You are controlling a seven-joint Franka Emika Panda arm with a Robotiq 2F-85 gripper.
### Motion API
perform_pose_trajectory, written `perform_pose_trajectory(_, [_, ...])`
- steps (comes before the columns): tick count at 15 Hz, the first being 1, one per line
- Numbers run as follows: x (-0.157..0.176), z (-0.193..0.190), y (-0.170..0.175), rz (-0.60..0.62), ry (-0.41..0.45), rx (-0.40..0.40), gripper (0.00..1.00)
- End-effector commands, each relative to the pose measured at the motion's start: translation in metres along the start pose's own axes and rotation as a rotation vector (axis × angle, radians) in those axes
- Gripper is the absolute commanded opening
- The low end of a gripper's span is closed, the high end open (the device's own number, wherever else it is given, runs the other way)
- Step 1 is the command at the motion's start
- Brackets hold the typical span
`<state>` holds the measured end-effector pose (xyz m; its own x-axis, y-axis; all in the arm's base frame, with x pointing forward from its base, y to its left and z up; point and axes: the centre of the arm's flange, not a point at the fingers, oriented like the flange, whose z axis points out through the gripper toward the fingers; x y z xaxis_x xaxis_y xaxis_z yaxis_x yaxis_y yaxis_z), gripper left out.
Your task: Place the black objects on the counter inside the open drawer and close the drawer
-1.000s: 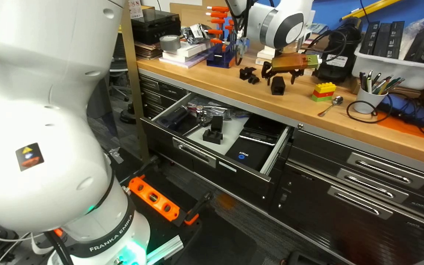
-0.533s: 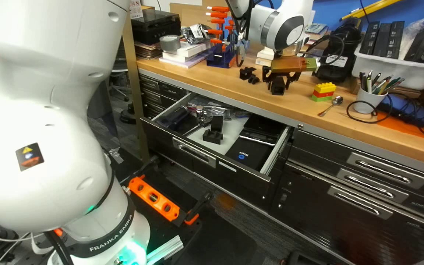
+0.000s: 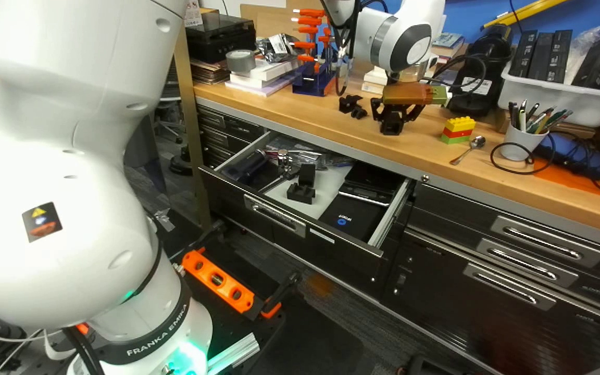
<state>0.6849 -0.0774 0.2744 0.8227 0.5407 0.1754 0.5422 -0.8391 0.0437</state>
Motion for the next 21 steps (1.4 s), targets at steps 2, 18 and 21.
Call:
perform_pose_trajectory(2, [-0.016, -0.012, -0.022, 0.065, -0.056, 0.023, 0.25])
perform_pose_trajectory(18, [-0.128, -0.011, -0.159, 0.272, -0.146, 0.169, 0.25])
perform_pose_trajectory(21, [-0.129, 0.009, -0.178, 0.261, -0.153, 0.164, 0.25])
